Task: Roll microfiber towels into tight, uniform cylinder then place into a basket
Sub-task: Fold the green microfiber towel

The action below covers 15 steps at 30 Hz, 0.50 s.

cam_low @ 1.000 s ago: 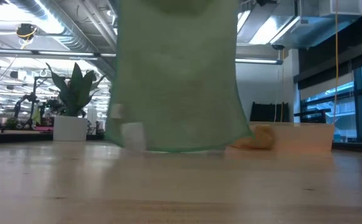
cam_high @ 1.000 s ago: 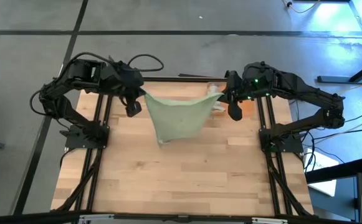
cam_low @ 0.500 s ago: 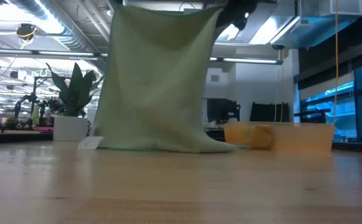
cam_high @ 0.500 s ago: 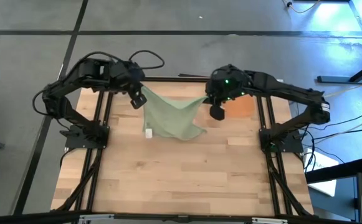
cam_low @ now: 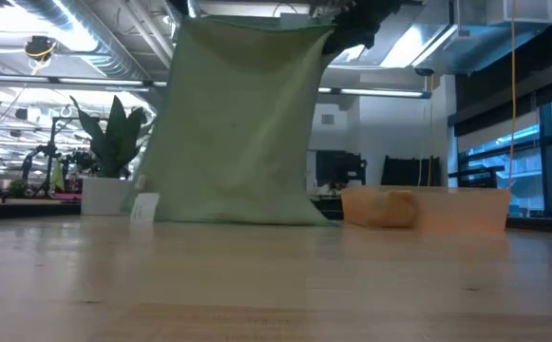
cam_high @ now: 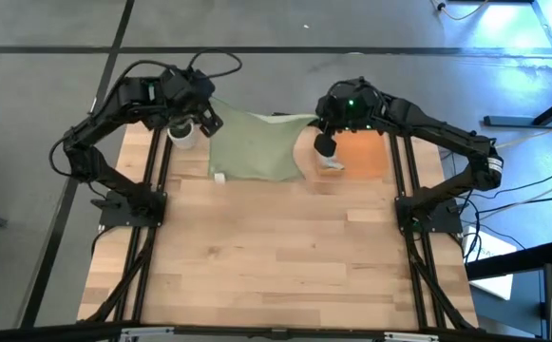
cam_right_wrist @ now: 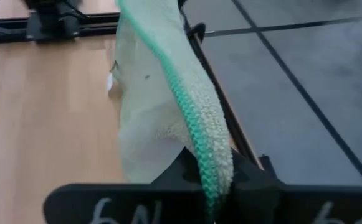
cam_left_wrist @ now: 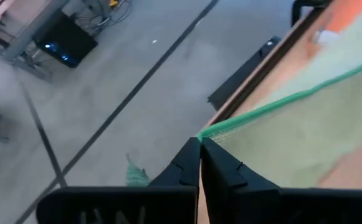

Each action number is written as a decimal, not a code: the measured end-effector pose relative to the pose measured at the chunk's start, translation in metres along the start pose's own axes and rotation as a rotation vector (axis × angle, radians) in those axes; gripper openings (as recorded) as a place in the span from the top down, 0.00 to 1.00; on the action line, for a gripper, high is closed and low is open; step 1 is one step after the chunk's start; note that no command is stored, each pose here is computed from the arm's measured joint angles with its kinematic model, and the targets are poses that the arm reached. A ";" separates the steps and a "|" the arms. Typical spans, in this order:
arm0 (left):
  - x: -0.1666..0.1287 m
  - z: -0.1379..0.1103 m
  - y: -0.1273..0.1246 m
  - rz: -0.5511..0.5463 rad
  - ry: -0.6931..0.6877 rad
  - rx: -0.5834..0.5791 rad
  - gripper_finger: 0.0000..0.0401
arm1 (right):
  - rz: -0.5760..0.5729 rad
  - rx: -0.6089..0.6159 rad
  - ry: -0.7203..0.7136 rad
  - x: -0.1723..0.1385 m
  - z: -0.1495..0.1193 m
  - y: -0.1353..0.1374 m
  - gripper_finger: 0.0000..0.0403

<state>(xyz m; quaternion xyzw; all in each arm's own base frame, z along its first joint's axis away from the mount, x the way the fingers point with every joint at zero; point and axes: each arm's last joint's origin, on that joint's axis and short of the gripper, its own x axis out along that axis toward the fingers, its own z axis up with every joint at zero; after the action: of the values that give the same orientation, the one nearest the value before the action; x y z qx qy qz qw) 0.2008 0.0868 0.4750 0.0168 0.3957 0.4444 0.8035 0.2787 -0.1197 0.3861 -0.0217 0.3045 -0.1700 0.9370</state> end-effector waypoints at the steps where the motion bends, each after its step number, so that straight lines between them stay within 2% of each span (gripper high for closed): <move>1: -0.001 0.000 -0.001 -0.010 -0.001 0.003 1.00 | 0.000 0.000 0.001 -0.001 0.000 0.000 0.99; 9: -0.016 -0.007 -0.024 -0.237 0.017 0.069 1.00 | 0.079 -0.026 0.051 -0.014 -0.003 0.027 0.99; 15: -0.032 -0.020 -0.045 -0.427 0.114 0.047 1.00 | 0.168 -0.020 0.144 -0.027 -0.011 0.055 0.99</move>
<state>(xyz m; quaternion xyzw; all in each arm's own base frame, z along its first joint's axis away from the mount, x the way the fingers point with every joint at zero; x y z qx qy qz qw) 0.2099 0.0300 0.4647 -0.0736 0.4454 0.2551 0.8551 0.2691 -0.0582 0.3842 0.0067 0.3734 -0.0887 0.9234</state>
